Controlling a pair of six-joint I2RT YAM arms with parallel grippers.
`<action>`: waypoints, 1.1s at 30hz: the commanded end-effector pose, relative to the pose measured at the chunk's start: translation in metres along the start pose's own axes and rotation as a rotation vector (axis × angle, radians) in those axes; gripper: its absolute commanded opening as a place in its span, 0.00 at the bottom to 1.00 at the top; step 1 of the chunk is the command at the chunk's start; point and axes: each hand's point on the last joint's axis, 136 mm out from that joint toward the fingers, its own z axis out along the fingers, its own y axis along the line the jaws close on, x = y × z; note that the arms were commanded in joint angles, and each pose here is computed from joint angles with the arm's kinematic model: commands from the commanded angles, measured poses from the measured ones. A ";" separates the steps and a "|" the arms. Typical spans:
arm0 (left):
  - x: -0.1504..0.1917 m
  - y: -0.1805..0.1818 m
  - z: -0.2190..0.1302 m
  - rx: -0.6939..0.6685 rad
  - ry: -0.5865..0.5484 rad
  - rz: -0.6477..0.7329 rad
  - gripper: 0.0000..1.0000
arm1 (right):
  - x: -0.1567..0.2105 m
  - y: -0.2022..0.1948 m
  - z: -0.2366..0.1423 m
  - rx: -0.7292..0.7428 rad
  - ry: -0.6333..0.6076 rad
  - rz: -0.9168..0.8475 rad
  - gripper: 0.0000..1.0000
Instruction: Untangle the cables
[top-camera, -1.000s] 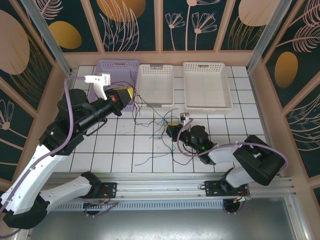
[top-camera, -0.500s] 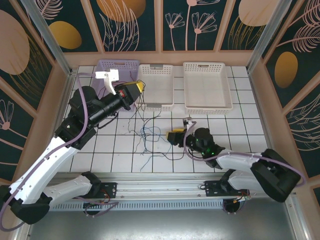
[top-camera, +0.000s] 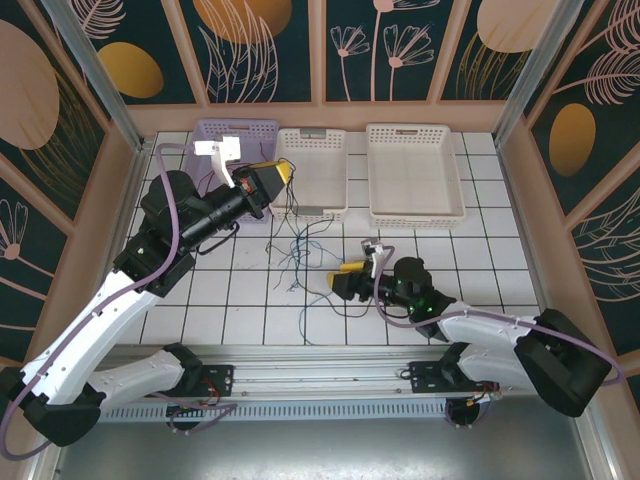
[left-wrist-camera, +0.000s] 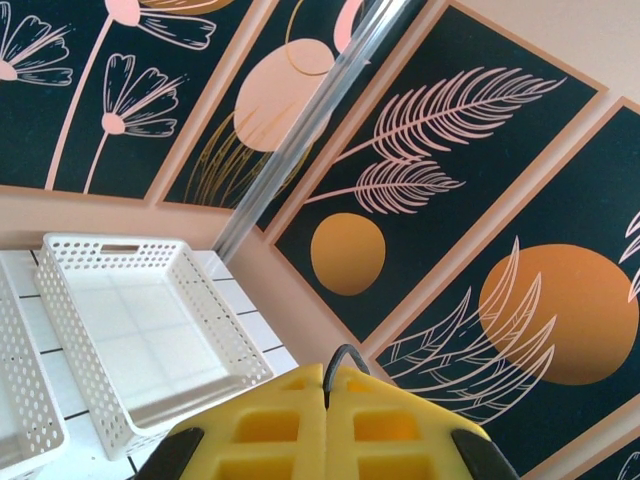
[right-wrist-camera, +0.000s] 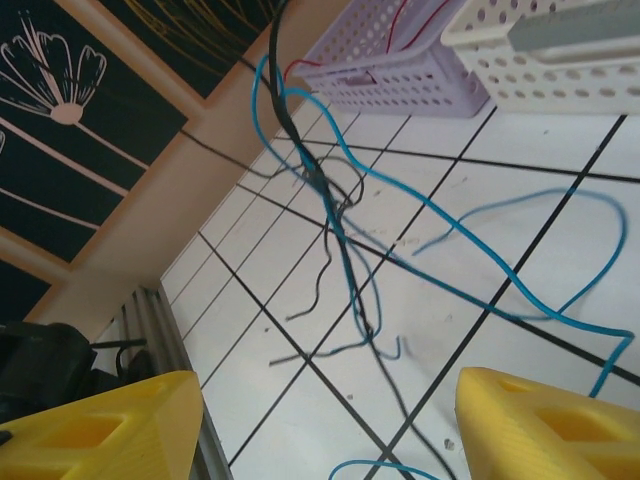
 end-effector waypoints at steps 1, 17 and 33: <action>-0.007 -0.008 0.002 0.037 -0.022 0.002 0.00 | -0.001 0.007 0.005 -0.020 0.009 -0.035 0.68; 0.003 -0.007 0.010 0.059 0.020 -0.004 0.00 | -0.051 -0.014 0.019 0.197 -0.124 -0.233 0.68; 0.004 -0.010 0.008 0.071 0.026 -0.003 0.00 | -0.041 -0.051 0.075 0.275 -0.010 -0.300 0.62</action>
